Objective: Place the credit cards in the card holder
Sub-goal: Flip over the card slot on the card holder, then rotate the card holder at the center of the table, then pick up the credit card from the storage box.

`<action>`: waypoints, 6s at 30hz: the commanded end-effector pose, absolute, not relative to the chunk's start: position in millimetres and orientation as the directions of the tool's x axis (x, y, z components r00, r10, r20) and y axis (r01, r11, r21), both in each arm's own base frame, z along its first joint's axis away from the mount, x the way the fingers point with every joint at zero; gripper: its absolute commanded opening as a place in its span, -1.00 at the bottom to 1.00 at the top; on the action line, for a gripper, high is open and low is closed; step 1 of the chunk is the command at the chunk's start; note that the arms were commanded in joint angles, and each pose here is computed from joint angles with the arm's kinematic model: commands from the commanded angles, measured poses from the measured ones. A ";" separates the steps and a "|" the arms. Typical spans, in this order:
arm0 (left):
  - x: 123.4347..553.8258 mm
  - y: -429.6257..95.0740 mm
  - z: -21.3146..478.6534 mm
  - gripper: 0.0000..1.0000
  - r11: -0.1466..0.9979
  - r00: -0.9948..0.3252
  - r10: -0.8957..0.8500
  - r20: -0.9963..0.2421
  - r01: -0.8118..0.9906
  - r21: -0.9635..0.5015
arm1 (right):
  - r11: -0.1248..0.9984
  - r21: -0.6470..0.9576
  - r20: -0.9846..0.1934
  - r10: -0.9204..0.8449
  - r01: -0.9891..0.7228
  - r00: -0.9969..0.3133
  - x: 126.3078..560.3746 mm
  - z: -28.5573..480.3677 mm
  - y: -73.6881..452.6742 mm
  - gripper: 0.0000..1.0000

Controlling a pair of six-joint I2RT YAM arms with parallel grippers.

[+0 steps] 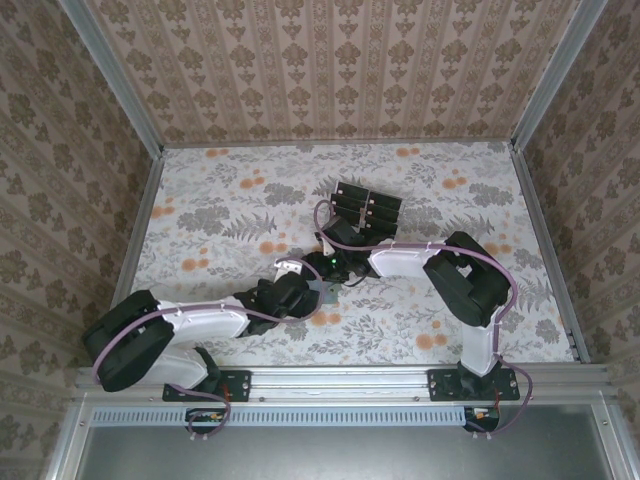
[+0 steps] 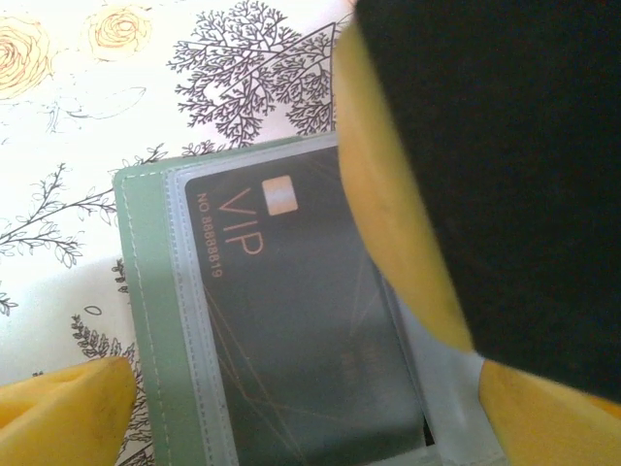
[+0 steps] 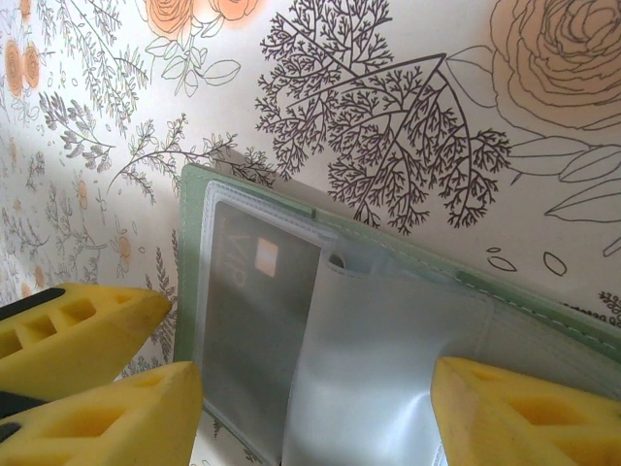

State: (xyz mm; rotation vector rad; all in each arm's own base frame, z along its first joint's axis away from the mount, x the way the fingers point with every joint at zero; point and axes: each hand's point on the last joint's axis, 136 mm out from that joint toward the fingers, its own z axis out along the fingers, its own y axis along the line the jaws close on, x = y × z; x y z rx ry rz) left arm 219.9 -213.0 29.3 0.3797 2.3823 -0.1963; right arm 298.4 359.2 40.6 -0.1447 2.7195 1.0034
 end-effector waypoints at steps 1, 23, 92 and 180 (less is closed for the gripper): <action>222.1 -200.5 23.1 1.00 0.963 -0.718 0.182 -0.672 0.267 -0.024 | 0.763 0.630 -0.202 -0.020 -0.146 -0.979 281.5 45.1 354.2 0.32; 221.5 -191.5 19.1 1.00 0.970 -0.727 0.155 -0.668 0.240 -0.036 | 0.770 0.631 -0.190 0.036 -0.094 -0.981 269.6 38.6 340.3 0.33; 250.9 -122.5 100.7 1.00 0.983 -0.656 -0.154 -0.739 -0.028 -0.180 | 0.938 0.249 -0.402 -0.128 -0.243 -0.907 271.2 81.2 310.7 0.37; 344.6 -305.9 348.5 1.00 0.526 -0.638 -0.696 -0.328 -0.142 -0.839 | 0.925 -0.131 -0.318 -0.379 -0.356 -0.869 411.2 72.1 171.0 0.30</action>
